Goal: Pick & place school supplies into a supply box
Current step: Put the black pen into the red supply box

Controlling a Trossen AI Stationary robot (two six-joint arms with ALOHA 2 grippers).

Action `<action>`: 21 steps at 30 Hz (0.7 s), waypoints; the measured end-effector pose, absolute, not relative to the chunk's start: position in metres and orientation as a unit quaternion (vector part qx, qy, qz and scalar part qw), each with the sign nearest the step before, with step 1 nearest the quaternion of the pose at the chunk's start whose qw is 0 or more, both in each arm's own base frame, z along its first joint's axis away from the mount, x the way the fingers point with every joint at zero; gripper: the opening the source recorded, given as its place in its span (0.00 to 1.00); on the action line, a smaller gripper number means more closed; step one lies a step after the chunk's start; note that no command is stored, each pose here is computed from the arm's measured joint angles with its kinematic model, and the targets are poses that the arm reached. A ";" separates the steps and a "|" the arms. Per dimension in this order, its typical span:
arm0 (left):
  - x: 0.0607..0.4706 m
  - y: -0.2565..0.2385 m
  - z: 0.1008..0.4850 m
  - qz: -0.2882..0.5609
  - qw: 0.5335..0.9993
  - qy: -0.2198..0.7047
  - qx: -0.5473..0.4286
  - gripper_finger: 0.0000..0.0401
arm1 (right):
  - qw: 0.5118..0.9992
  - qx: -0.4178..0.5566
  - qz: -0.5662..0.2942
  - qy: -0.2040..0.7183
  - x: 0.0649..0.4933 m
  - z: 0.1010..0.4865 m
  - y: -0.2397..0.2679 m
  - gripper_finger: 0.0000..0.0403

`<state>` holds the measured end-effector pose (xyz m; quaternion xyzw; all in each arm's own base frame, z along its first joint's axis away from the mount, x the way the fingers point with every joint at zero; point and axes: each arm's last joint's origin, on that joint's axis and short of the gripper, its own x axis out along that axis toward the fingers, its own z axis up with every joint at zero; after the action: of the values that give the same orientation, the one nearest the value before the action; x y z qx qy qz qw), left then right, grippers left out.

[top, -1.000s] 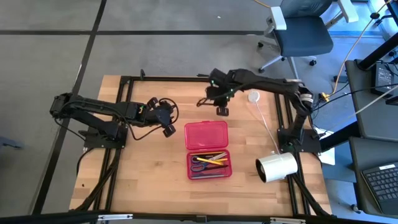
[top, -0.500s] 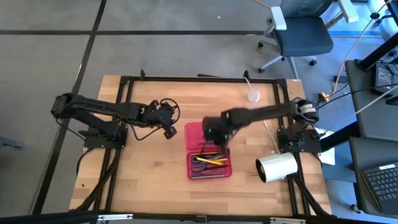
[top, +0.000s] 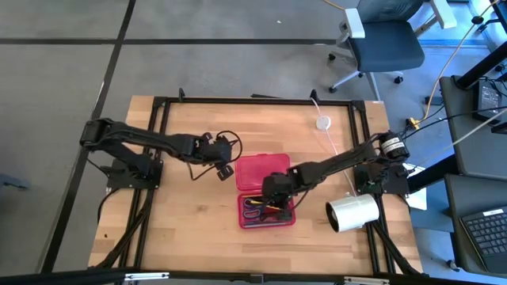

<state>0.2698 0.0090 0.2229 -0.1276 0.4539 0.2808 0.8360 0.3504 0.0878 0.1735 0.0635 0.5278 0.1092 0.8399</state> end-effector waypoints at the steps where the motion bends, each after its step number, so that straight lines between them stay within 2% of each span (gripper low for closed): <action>1: 0.271 0.011 0.220 0.283 0.832 0.459 -0.128 0.24 | 0.839 0.066 0.107 0.529 0.349 0.170 0.087 0.11; 8: 0.276 0.023 0.205 0.306 0.810 0.480 -0.138 0.23 | 0.841 0.076 0.099 0.526 0.344 0.158 0.086 0.11; 15: 0.281 0.035 0.189 0.312 0.789 0.506 -0.155 0.24 | 0.855 0.059 0.045 0.514 0.345 0.157 0.083 0.11; 21: 0.284 0.039 0.180 0.309 0.780 0.522 -0.156 0.24 | 0.835 0.060 0.035 0.547 0.338 0.154 0.081 0.11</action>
<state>0.2842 0.0395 0.1795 -0.1556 0.5224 0.3085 0.7795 0.3384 0.0814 0.1536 0.0604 0.5465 0.0346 0.8346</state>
